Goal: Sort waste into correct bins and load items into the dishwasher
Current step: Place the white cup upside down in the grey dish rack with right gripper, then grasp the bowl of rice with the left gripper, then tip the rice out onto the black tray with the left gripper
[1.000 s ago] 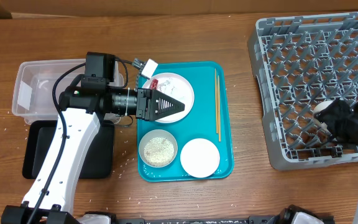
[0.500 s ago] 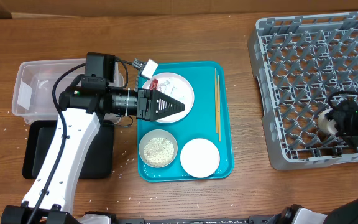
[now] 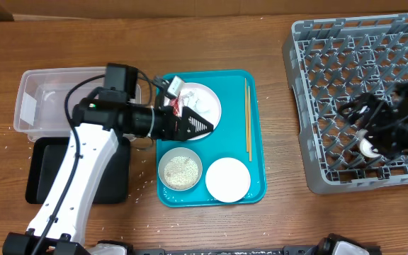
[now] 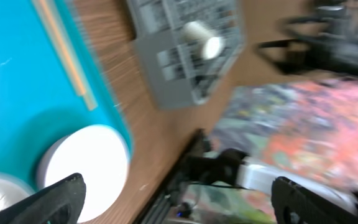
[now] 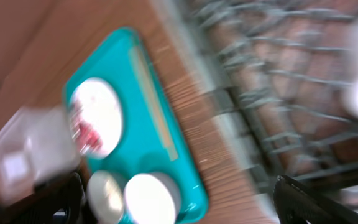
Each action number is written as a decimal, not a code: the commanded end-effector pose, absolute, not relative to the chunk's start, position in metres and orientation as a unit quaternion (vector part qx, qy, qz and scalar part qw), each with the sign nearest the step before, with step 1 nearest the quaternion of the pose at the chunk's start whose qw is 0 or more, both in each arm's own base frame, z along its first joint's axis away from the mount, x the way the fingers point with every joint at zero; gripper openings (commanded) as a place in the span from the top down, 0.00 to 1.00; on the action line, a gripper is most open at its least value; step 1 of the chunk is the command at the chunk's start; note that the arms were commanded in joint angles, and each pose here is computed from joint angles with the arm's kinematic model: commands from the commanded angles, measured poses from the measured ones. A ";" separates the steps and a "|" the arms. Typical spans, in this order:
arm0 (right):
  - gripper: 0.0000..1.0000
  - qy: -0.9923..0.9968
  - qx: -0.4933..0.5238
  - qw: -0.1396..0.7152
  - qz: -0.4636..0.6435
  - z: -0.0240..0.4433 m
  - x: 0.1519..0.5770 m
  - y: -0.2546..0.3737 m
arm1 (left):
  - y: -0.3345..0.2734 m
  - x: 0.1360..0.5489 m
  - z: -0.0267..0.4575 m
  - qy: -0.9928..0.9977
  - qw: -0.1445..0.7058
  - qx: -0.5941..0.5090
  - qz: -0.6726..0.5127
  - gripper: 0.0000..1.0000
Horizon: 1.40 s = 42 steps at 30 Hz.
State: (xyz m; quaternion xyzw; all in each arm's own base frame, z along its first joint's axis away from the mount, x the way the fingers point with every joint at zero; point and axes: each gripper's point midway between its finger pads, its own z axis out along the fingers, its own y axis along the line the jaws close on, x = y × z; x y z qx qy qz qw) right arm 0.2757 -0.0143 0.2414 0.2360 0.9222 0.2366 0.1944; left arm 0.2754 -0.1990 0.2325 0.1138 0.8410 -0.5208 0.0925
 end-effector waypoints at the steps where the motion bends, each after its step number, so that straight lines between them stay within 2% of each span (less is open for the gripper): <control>1: 0.04 0.929 0.090 0.209 0.291 0.270 0.262 0.055 | -0.180 0.280 0.179 0.939 0.084 0.059 -0.329 0.08; 2: 0.10 0.933 0.063 0.195 0.297 0.268 0.257 0.072 | -0.168 0.277 0.161 0.966 0.082 0.034 -0.244 0.09; 5: 0.10 0.941 0.050 0.170 0.288 0.257 0.251 0.088 | -0.143 0.269 0.142 0.992 0.095 -0.003 -0.086 0.11; 7: 0.10 0.946 0.039 0.155 0.282 0.248 0.246 0.095 | -0.135 0.260 0.131 0.994 0.110 -0.019 -0.004 0.17; 11: 0.10 0.947 0.024 0.151 0.284 0.248 0.242 0.102 | -0.145 0.258 0.119 0.994 0.101 -0.030 0.002 0.22; 14: 0.10 0.947 0.015 0.148 0.285 0.248 0.240 0.107 | -0.172 0.261 0.100 0.996 0.069 -0.035 -0.047 0.47; 17: 0.09 0.947 0.015 0.148 0.285 0.248 0.240 0.107 | -0.188 0.264 0.075 0.997 0.034 -0.035 -0.065 0.48; 19: 0.09 0.947 0.015 0.148 0.285 0.248 0.240 0.107 | -0.198 0.260 0.052 0.997 -0.006 -0.035 -0.074 0.55; 23: 0.09 0.947 0.015 0.147 0.284 0.248 0.240 0.107 | -0.205 0.259 0.026 0.996 -0.037 -0.038 -0.074 0.61; 24: 0.09 0.948 0.015 0.147 0.283 0.247 0.240 0.106 | -0.201 0.261 0.025 0.997 -0.032 -0.038 -0.065 0.73; 25: 0.09 0.949 0.016 0.148 0.280 0.247 0.240 0.105 | -0.198 0.262 0.025 0.997 -0.029 -0.041 -0.058 0.96; 30: 0.09 0.951 0.018 0.149 0.271 0.245 0.241 0.103 | -0.195 0.259 0.036 0.997 -0.028 -0.041 -0.056 0.96; 35: 0.09 0.951 0.018 0.149 0.271 0.245 0.241 0.103 | -0.167 0.263 0.090 0.995 0.011 -0.034 -0.092 0.96; 37: 0.09 0.951 0.018 0.149 0.271 0.245 0.241 0.103 | -0.149 0.267 0.131 0.982 0.034 -0.013 -0.184 0.96; 42: 0.09 0.951 0.018 0.149 0.271 0.245 0.241 0.103 | -0.099 0.271 0.170 0.944 0.057 -0.033 -0.324 0.96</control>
